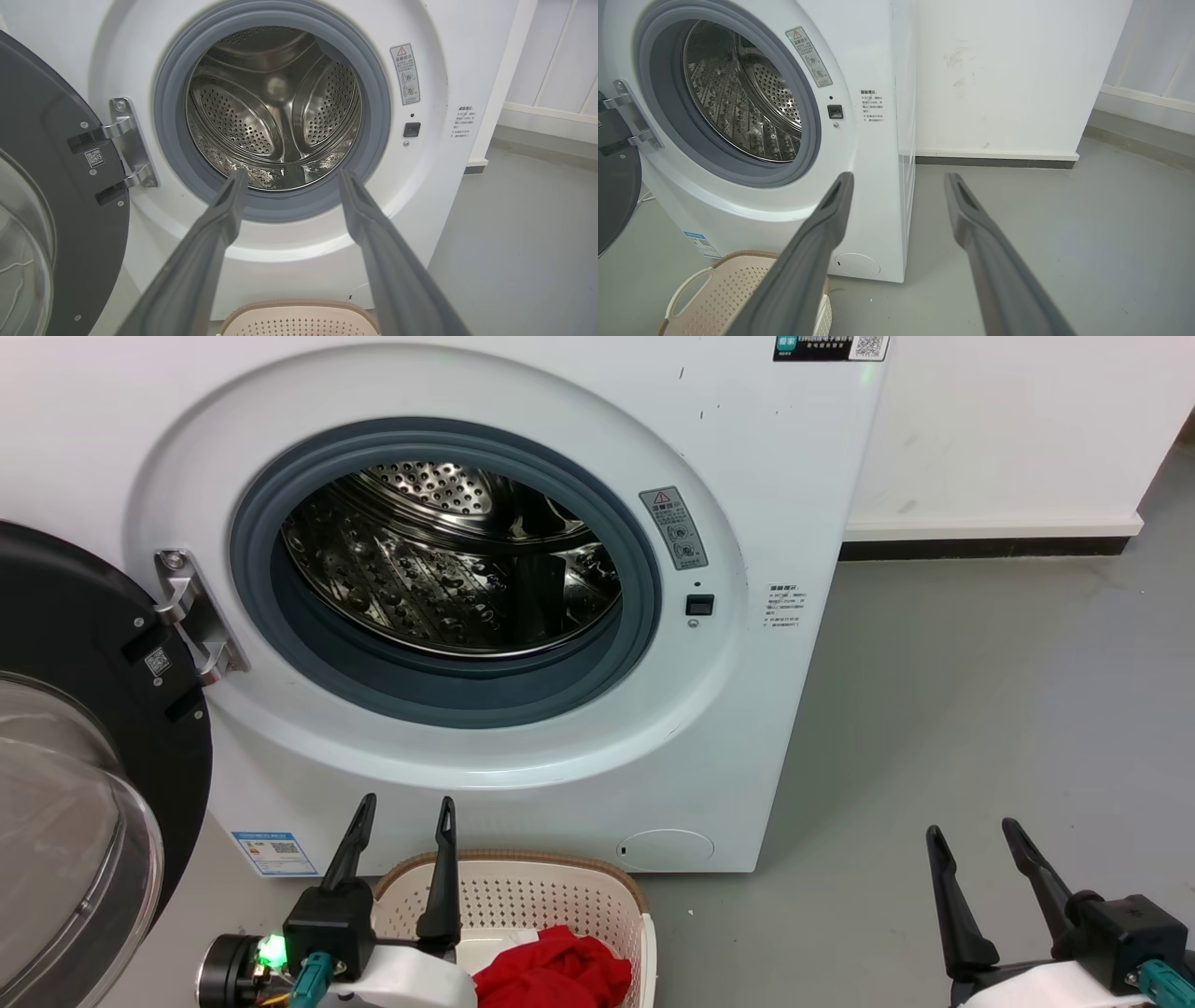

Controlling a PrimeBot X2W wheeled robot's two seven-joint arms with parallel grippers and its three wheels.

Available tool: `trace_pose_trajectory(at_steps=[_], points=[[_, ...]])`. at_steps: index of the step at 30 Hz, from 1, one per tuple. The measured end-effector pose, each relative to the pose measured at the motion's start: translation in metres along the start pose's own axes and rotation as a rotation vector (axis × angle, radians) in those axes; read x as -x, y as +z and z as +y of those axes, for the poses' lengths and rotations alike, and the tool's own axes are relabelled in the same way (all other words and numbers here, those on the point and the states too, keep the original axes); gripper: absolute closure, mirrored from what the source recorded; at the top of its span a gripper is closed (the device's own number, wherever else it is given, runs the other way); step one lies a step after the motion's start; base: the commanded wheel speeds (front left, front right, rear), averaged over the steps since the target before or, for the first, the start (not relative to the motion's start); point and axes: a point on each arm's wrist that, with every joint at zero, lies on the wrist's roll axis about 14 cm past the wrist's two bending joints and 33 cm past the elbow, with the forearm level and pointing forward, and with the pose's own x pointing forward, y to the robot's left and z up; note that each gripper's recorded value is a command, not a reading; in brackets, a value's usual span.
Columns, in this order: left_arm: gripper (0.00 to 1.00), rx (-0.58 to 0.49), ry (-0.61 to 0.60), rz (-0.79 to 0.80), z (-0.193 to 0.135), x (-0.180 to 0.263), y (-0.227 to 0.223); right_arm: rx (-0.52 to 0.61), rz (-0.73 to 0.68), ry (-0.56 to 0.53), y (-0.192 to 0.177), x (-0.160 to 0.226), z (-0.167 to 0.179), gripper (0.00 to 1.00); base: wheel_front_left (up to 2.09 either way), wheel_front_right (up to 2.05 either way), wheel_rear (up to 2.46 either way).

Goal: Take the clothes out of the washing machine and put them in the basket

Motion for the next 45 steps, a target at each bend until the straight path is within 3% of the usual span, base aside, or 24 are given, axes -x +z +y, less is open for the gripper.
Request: trace_pose_trajectory(at_steps=[19, 20, 24, 45], points=[[0.0, 0.01, 0.015, 0.011, 0.003, 0.0, -0.003, -0.007, 0.002, 0.001, 0.0, 0.0, 0.0, 0.0, 0.0, 0.0, 0.0], [1.0, 0.018, 0.016, 0.011, 0.003, 0.0, -0.003, -0.007, 0.002, 0.001, 0.0, 0.0, 0.0, 1.0, 0.0, 0.0, 0.0], [1.0, 0.033, 0.023, 0.063, 0.003, 0.007, -0.019, -0.018, 0.035, 0.0, -0.011, 0.001, 0.0, 1.0, 0.0, 0.0, 0.0], [1.0, 0.454, 0.09, 0.158, 0.019, 0.002, -0.04, -0.446, 0.039, -0.031, -0.021, -0.008, -0.007, 1.0, 0.0, 0.0, 0.0]])
